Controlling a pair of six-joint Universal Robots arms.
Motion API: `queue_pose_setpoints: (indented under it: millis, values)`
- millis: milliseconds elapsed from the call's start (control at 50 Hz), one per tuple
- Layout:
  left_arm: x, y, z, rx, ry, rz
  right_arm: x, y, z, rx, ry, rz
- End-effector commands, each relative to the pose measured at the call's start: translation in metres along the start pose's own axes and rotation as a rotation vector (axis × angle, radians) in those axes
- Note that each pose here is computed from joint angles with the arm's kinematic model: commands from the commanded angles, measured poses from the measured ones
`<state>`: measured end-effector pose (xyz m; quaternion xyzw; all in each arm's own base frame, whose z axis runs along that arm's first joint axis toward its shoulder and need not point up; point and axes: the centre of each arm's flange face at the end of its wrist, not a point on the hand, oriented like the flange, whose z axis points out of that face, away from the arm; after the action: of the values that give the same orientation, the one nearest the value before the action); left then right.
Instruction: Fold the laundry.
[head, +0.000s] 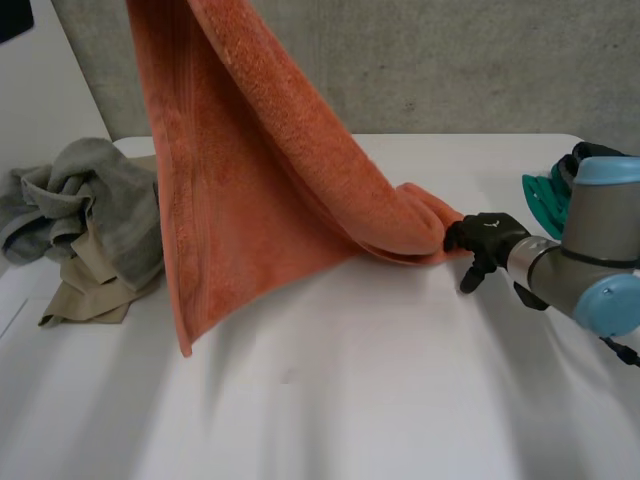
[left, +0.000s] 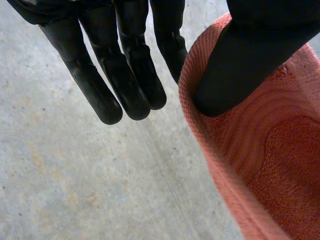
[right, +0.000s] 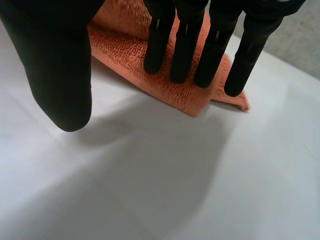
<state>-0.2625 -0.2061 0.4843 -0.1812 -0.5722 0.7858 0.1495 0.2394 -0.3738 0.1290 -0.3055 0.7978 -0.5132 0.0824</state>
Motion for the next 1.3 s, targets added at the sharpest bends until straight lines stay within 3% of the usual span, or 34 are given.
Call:
queue_pose_setpoints:
  millis: [20, 200, 500, 1060, 1300]
  values:
    - [-0.001, -0.015, -0.007, 0.039, -0.014, 0.002, -0.015, -0.001, 0.008, 0.075, 0.020, 0.020]
    - [-0.002, -0.017, -0.009, 0.041, -0.019, 0.011, -0.038, -0.005, 0.006, 0.101, -0.019, 0.040]
    - [-0.009, -0.011, -0.007, 0.021, -0.042, 0.016, -0.049, -0.016, 0.002, 0.137, 0.071, 0.054]
    - [-0.015, -0.007, -0.011, 0.001, -0.057, 0.015, -0.087, -0.028, 0.054, 0.348, 0.139, -0.075]
    - [-0.023, 0.000, -0.007, -0.015, -0.077, 0.024, -0.090, -0.046, 0.046, 0.391, 0.174, -0.078]
